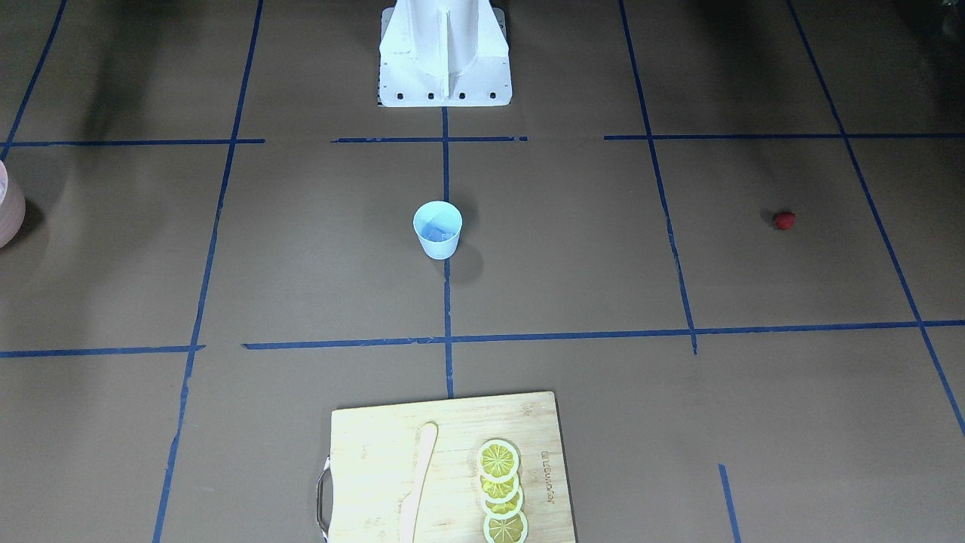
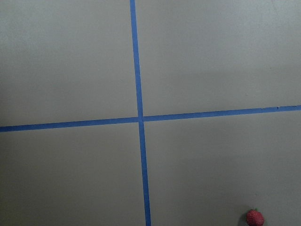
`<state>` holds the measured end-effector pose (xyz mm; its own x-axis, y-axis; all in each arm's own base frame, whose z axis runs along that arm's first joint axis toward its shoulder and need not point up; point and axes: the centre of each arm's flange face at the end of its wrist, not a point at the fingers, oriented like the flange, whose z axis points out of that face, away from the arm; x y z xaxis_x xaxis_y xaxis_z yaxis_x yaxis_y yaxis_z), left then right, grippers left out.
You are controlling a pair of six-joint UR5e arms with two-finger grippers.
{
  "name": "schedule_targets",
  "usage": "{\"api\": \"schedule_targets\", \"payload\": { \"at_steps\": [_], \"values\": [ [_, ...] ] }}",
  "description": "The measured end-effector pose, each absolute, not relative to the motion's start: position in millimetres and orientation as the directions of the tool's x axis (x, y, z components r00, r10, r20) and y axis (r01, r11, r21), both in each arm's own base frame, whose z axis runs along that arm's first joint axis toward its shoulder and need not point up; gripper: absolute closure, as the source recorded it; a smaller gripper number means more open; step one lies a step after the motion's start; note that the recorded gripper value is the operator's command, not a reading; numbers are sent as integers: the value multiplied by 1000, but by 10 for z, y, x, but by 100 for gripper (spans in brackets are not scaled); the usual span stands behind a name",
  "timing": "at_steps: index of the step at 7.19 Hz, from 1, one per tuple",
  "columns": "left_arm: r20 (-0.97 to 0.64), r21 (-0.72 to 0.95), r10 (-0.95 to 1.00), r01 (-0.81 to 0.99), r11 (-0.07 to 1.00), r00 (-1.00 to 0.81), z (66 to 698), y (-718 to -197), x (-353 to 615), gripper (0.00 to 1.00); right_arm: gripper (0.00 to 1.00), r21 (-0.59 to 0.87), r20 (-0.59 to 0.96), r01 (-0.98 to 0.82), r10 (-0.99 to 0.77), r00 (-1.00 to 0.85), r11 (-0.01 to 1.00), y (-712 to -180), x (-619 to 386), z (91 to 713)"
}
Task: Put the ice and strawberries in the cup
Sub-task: 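Carry the ice cube in the right gripper over the light-blue cup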
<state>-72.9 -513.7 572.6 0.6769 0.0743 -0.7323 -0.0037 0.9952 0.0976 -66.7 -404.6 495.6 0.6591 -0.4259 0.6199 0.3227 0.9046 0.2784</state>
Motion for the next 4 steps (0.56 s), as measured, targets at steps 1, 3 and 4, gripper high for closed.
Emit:
{"api": "schedule_targets", "payload": {
  "at_steps": [1, 3, 4],
  "values": [
    [-732, 96, 73, -4, 995, 677, 5735, -5137, -729, 0, 100, 264, 645, 288, -391, 657, 920, -4305, -934, 4540],
    [-733, 94, 72, -4, 996, 677, 5745, -5136, -729, 0, 100, 206, 702, 235, -311, 641, 950, -4640, -1776, 3724],
    [-733, 93, 71, -4, 996, 677, 5750, -5138, -728, 0, 100, 163, 731, 206, -259, 632, 965, -4737, -2235, 3361]
  ]
}}
